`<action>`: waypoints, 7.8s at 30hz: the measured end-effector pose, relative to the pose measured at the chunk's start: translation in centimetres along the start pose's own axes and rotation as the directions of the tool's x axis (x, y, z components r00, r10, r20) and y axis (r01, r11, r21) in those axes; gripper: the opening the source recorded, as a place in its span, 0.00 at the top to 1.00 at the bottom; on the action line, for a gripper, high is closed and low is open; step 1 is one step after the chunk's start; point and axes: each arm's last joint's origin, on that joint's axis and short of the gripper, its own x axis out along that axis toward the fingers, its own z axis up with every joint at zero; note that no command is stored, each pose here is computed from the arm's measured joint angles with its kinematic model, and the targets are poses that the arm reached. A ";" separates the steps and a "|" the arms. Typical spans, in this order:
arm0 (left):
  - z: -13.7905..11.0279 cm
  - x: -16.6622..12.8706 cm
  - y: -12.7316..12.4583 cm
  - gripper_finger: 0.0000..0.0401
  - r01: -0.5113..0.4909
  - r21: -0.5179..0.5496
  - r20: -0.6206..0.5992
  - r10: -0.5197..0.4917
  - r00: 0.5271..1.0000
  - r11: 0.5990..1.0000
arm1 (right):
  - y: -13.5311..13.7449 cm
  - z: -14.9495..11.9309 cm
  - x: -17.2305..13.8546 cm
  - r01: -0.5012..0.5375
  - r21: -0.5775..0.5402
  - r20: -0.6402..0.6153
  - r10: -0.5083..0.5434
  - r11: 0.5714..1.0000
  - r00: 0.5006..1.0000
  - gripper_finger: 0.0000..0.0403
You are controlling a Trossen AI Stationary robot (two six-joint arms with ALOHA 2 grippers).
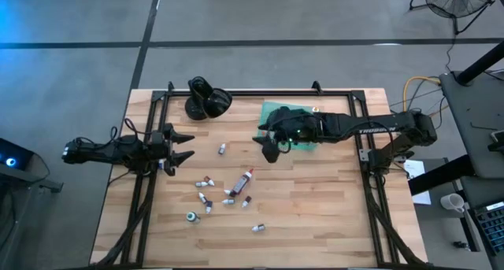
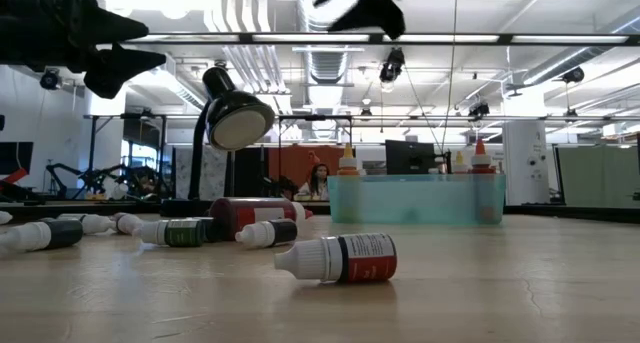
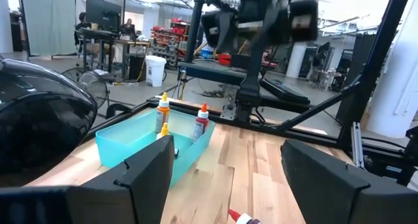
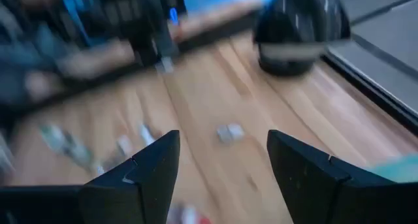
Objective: Pick & Place food coloring
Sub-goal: Put the black food coloring bottle into the green bin, then put the large green food coloring bottle into the green bin
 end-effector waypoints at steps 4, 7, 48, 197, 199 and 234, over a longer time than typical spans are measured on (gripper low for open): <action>0.0 0.0 0.0 0.37 0.000 0.000 0.000 0.000 1.000 1.000 | 0.7 1.5 -0.1 -0.091 0.149 0.157 0.067 0.985 0.985 0.44; 0.0 0.0 0.0 0.37 0.000 0.000 0.000 0.000 1.000 1.000 | 0.9 2.2 -0.3 -0.134 0.183 0.225 0.091 0.974 0.970 0.44; -0.2 0.0 0.0 0.37 -0.002 0.007 -0.021 0.003 1.000 1.000 | 15.2 -13.2 7.6 -0.310 -0.280 -0.790 -0.034 0.909 0.613 0.44; 7.3 1.9 -4.9 0.50 -0.027 -0.317 -0.783 -0.246 0.572 0.948 | -1.3 -4.9 2.4 0.121 -0.265 -0.665 -0.273 0.956 0.695 0.51; 7.5 2.5 -6.3 0.50 0.045 -0.290 -0.804 -0.269 0.530 0.956 | -1.4 -4.9 2.3 0.117 -0.283 -0.667 -0.283 0.952 0.689 0.51; 0.6 4.5 -17.9 0.50 0.307 -0.027 -0.963 -0.107 0.248 0.951 | -1.6 -4.9 2.4 0.030 -0.455 -0.631 -0.346 0.890 0.694 0.51</action>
